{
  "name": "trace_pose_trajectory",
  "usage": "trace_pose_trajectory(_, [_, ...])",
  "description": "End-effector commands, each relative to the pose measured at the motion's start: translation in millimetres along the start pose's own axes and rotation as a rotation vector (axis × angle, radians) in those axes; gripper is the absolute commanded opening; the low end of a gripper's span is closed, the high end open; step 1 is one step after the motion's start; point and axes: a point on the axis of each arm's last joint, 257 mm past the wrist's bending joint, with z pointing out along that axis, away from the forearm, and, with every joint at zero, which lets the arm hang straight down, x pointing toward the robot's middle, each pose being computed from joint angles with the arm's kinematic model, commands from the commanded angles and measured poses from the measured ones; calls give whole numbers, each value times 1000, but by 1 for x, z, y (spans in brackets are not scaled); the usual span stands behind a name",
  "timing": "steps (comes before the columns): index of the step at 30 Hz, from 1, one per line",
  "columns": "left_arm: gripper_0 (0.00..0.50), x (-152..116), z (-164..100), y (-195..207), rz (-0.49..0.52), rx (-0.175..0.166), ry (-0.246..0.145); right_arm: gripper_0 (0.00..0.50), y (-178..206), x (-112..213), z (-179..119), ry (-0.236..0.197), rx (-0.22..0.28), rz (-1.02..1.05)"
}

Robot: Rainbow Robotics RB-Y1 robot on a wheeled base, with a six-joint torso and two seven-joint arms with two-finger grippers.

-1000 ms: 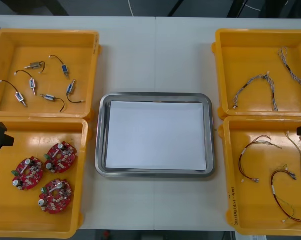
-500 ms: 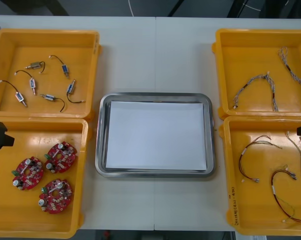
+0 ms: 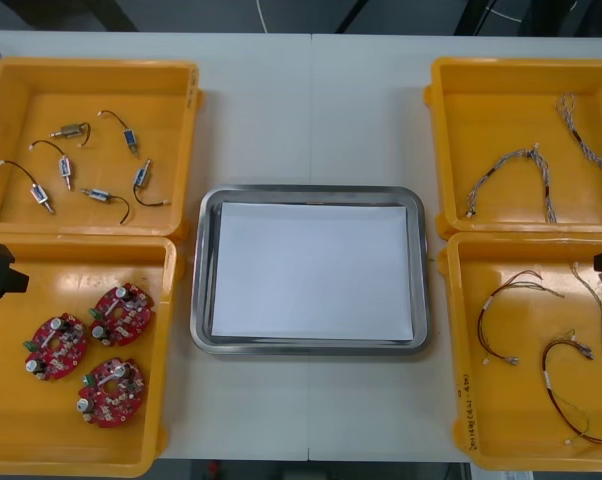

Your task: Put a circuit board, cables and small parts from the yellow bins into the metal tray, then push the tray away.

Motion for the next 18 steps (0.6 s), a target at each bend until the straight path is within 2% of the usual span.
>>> trace_pose_trajectory(1, [500, -2, -7, 7, 85, -40, -3, 500, -6, -7, -7, -15, 26, -1])
trace_pose_trajectory(8, [500, -2, -7, 7, 85, -40, -3, 500, -6, -7, -7, -15, 26, -1])
trace_pose_trajectory(9, [500, 13, 5, 3, 76, -22, 45, 500, -6, -7, -7, -15, 26, -1])
trace_pose_trajectory(10, [500, 14, 6, 3, 77, -22, 49, 500, -6, -7, -7, -15, 26, -1])
trace_pose_trajectory(18, [500, 11, 0, 7, 126, -35, 51, 500, -16, -10, -12, -26, 47, 6])
